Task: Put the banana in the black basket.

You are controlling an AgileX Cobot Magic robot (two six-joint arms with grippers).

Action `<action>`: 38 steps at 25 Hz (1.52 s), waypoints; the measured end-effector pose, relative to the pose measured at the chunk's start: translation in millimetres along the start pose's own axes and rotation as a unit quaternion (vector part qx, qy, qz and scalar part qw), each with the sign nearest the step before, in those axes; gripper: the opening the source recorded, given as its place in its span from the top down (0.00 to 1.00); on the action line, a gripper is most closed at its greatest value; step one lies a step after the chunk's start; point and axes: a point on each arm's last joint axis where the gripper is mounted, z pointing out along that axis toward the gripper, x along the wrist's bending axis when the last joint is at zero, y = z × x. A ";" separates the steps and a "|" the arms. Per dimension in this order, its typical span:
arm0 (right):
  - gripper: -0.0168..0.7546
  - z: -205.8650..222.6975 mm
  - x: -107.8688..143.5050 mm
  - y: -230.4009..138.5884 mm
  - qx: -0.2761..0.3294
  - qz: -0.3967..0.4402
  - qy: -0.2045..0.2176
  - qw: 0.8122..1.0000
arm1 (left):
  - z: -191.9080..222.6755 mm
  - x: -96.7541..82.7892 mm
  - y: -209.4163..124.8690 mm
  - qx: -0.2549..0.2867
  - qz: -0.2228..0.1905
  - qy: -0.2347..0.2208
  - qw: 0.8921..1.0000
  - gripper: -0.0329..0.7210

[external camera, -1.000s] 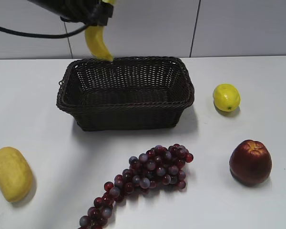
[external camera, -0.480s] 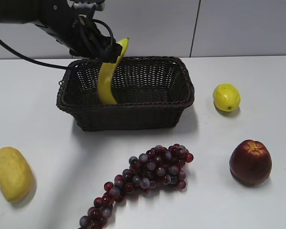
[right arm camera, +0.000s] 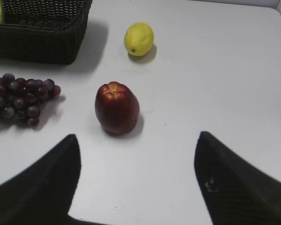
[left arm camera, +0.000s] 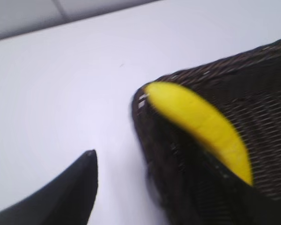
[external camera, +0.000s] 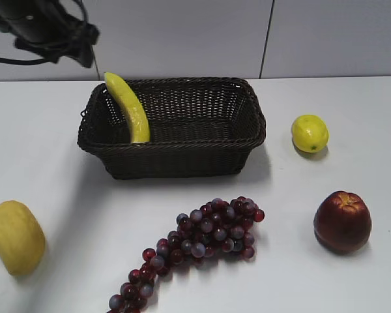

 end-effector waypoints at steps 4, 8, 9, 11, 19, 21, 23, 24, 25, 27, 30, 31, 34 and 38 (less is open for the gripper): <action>0.24 0.0 0.0 0.0 0.000 0.000 0.000 1.000 | -21.2 53.3 -18.4 0.096 -0.038 0.051 0.993 0.18; 0.24 0.0 0.0 0.0 0.000 0.000 0.000 1.000 | -33.9 75.8 -46.2 0.152 -0.058 0.077 0.984 0.18; 0.24 0.0 0.0 0.0 0.000 0.000 0.000 1.000 | -38.7 77.9 -54.1 0.154 -0.061 0.081 0.983 0.18; 0.24 0.0 0.0 0.0 0.000 0.000 0.000 1.000 | -45.9 77.6 -77.5 0.163 -0.066 0.083 0.981 0.18; 0.24 0.0 0.0 0.0 0.000 0.000 0.000 1.000 | -81.6 58.4 -166.8 0.149 -0.071 0.080 0.983 0.18; 0.24 0.0 0.0 0.0 0.000 0.000 0.000 1.000 | -91.0 53.0 -190.2 0.140 -0.071 0.079 0.984 0.18; 0.24 0.0 0.0 0.0 0.000 0.000 0.000 1.000 | -97.6 48.0 -212.2 0.131 -0.074 0.077 0.986 0.18; 0.24 0.0 0.0 0.0 0.000 0.000 0.000 1.000 | -100.7 45.8 -221.6 0.125 -0.075 0.076 0.986 0.18; 0.24 0.0 0.0 0.0 0.000 0.000 0.000 1.000 | -105.0 43.2 -232.8 0.118 -0.075 0.075 0.987 0.18; 0.24 0.0 0.0 0.0 0.000 0.000 0.000 1.000 | -115.7 37.9 -250.8 0.095 -0.076 0.073 0.990 0.18; 0.24 0.0 0.0 0.0 0.000 0.000 0.000 1.000 | -137.0 29.4 -265.0 0.033 -0.080 0.065 0.994 0.18; 0.24 0.0 0.0 0.0 0.000 0.000 0.000 1.000 | -145.4 26.2 -268.9 0.008 -0.080 0.061 0.995 0.18; 0.24 0.0 0.0 0.0 0.000 0.000 0.000 1.000 | -167.4 18.1 -282.5 -0.048 -0.078 0.054 0.994 0.18; 0.24 0.0 0.0 0.0 0.000 0.000 0.000 1.000 | -182.7 11.0 -307.7 -0.098 -0.070 0.053 0.991 0.19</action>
